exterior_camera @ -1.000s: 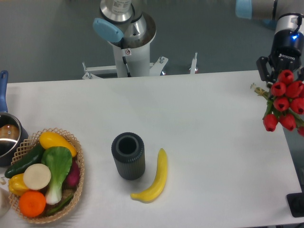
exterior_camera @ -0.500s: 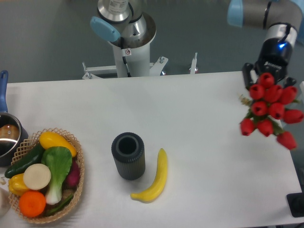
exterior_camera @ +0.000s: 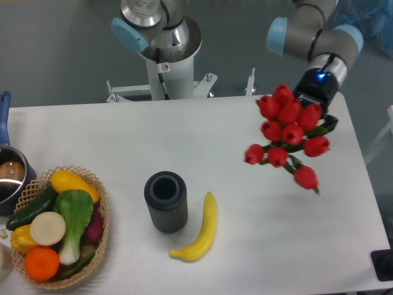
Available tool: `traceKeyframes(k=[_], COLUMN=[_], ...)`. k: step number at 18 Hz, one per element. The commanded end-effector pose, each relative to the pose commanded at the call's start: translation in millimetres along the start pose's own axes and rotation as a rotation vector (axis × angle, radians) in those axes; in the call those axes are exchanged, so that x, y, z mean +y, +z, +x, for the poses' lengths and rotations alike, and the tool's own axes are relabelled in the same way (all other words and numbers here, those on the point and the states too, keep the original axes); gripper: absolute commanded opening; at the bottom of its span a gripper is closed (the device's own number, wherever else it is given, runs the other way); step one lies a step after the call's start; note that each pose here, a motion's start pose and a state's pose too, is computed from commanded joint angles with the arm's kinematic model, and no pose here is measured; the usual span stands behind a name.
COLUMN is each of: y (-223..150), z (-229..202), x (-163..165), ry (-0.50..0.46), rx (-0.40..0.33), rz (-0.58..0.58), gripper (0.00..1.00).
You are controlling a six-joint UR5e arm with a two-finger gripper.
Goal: Insert the flowers into the vase
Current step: 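Lift the tulips and carry them over the dark grey vase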
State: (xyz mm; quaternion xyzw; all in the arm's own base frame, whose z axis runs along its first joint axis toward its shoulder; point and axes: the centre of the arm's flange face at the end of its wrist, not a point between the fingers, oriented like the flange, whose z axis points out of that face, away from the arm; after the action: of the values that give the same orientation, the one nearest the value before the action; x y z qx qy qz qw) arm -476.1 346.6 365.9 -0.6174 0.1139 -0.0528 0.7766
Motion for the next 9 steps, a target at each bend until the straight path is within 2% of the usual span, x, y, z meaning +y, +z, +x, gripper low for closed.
traceKeyframes(k=[5, 9], y=[43.2, 61.2], z=[21.7, 32.3], x=[7.7, 3.9], ry=[0.007, -0.008], rx=[0.077, 0.109], rz=[0.081, 0.151], gripper=[0.33, 0.33])
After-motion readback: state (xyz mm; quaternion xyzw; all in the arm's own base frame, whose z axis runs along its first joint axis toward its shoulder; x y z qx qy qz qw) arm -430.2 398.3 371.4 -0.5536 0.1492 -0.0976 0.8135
